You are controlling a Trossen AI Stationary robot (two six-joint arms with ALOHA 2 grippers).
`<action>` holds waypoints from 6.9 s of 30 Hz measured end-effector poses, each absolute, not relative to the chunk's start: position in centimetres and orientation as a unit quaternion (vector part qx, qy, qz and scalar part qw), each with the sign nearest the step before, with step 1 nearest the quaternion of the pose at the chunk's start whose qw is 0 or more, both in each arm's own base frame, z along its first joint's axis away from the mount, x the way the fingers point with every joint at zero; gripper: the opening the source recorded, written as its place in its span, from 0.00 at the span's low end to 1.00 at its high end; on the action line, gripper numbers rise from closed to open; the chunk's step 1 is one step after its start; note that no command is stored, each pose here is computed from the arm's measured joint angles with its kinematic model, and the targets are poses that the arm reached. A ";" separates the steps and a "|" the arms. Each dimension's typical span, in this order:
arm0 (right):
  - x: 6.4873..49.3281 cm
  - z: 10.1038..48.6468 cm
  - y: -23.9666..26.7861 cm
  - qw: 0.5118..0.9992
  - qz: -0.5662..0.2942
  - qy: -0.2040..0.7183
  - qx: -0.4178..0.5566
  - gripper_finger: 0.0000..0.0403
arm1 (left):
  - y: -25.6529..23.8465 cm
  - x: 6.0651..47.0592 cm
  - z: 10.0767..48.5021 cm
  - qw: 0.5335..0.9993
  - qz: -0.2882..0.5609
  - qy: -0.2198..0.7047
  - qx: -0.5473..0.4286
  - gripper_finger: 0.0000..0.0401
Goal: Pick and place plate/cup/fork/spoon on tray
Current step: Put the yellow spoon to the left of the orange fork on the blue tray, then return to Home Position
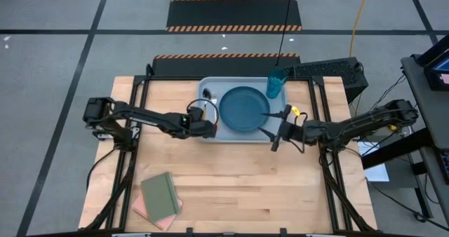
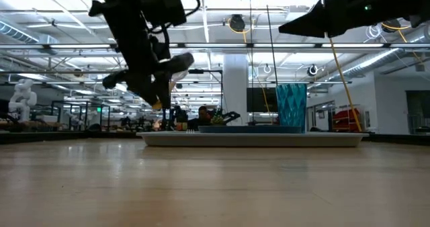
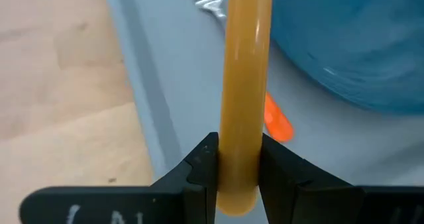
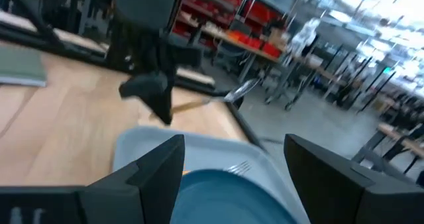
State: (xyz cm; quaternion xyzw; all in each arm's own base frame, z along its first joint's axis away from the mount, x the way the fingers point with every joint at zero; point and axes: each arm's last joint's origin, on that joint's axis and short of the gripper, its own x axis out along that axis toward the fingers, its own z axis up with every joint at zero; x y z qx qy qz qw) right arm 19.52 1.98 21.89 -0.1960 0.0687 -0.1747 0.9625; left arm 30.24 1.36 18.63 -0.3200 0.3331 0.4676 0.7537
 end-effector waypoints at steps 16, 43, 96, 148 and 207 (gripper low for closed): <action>18.3 22.2 1.7 0.932 -0.179 0.048 -0.311 0.63 | 4.6 32.7 14.1 0.669 0.487 0.322 -0.459 0.20; 18.3 22.3 1.7 0.931 -0.180 0.044 -0.315 0.63 | 6.2 32.0 13.4 0.633 0.502 0.347 -0.477 0.24; 17.7 19.7 3.8 0.996 -0.022 0.060 -0.067 0.50 | -10.3 29.4 24.8 0.962 0.139 0.234 0.003 0.33; 13.8 16.8 2.3 0.998 0.027 -0.008 -0.053 0.00 | -3.4 13.6 19.3 0.994 0.025 0.095 0.041 0.04; 9.7 16.9 -0.2 1.000 -0.002 -0.007 -0.001 0.00 | -2.9 13.7 19.3 0.993 0.041 0.102 0.034 0.01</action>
